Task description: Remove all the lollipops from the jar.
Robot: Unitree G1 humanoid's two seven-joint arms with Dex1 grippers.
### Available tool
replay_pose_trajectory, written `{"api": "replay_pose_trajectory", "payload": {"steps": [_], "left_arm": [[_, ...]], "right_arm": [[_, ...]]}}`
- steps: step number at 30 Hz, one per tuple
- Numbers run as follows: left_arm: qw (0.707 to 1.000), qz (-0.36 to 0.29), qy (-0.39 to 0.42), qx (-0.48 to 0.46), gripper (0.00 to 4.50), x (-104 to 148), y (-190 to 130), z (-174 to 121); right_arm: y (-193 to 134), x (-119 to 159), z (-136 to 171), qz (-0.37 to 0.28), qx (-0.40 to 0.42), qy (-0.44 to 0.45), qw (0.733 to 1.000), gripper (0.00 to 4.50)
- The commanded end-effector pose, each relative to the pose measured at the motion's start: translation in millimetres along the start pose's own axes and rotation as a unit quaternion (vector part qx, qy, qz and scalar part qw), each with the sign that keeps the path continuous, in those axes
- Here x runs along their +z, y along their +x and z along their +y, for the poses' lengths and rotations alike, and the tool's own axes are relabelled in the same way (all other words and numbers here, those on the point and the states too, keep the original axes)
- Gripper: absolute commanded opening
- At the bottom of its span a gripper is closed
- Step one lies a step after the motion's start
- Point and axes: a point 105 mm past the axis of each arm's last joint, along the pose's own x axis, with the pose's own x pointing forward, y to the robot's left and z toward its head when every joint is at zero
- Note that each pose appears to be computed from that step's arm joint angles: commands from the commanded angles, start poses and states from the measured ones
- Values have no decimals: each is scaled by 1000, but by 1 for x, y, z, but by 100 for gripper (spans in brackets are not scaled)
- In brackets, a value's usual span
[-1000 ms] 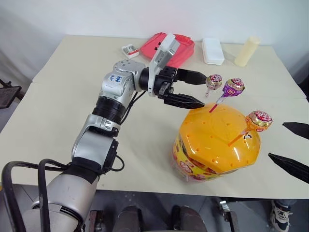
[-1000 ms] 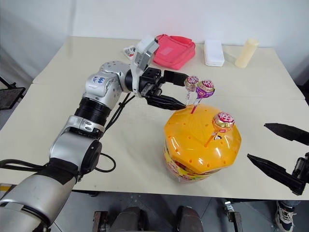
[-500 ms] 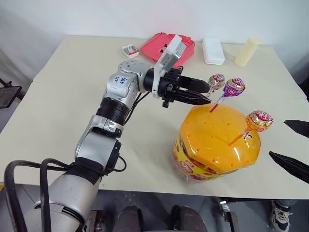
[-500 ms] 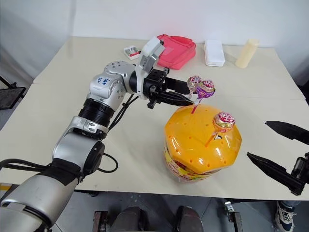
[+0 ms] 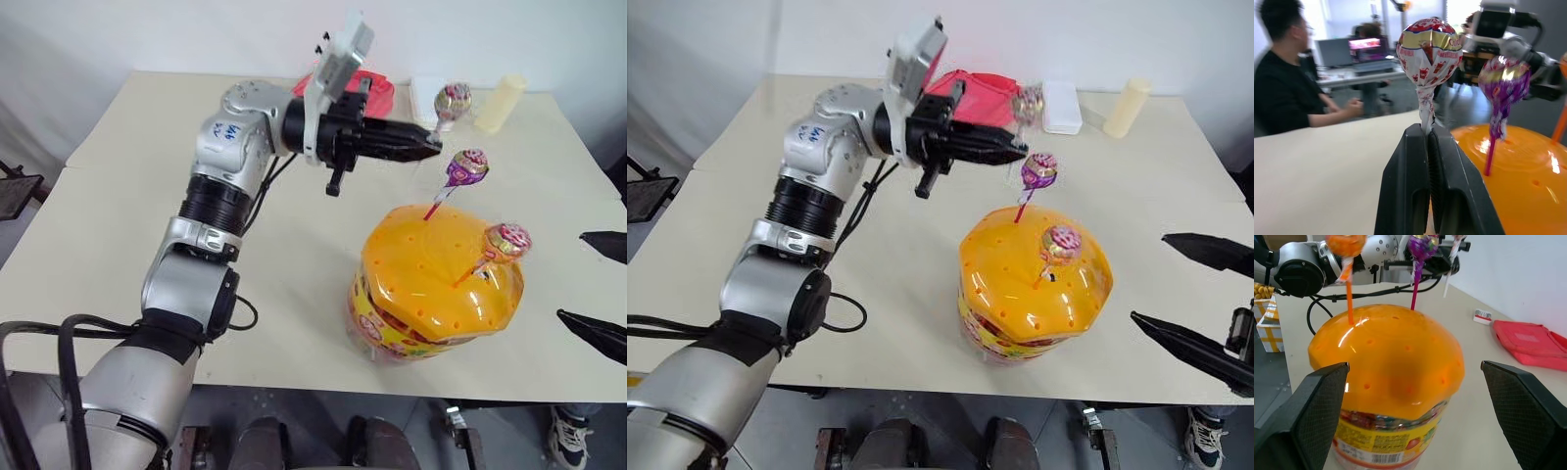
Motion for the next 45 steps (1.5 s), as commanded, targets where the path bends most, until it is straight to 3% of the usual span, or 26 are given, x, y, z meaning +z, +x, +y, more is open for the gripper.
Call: {"api": "replay_pose_trajectory", "payload": {"steps": [1, 4, 8, 10, 12, 17, 18, 21, 23, 27, 31, 33, 41, 45], "left_arm": [[995, 24, 4, 97, 5, 17, -16, 19], [974, 90, -40, 203, 5, 5, -46, 36], [913, 171, -129, 347, 5, -28, -104, 45], [865, 223, -177, 412, 5, -51, -135, 41], [797, 274, -236, 484, 5, -79, -176, 30], [650, 340, -348, 584, 5, -123, -246, -16], [634, 343, -360, 592, 5, -126, -251, -22], [551, 388, -393, 626, 69, -137, -282, -52], [533, 397, -400, 631, 130, -138, -288, -60], [527, 392, -400, 640, 251, -130, -290, -64], [563, 380, -368, 635, 381, -105, -279, -53], [597, 367, -349, 622, 447, -88, -267, -45], [733, 330, -282, 524, 449, -46, -211, -26], [840, 284, -236, 398, 449, -31, -157, -30]], "right_arm": [[-1, 1, -6, 4, -3, -8, 1000, 450], [-1, 3, -9, 1, 7, -9, 1000, 450], [0, 1, -15, 8, 14, -9, 1000, 450], [0, 0, -18, 11, 15, -9, 1000, 450], [2, -2, -21, 13, 18, -7, 1000, 450], [7, -8, -30, 18, 28, 0, 999, 450], [8, -9, -31, 19, 30, 0, 999, 450], [16, -11, -39, 16, 43, -1, 999, 450], [18, -11, -42, 16, 47, -3, 999, 450], [20, -14, -45, 17, 51, -3, 999, 450], [20, -15, -46, 19, 51, -4, 999, 450], [20, -15, -47, 20, 50, -6, 999, 450], [17, -15, -47, 24, 37, -11, 999, 450], [16, -15, -45, 23, 31, -12, 999, 450]]}}
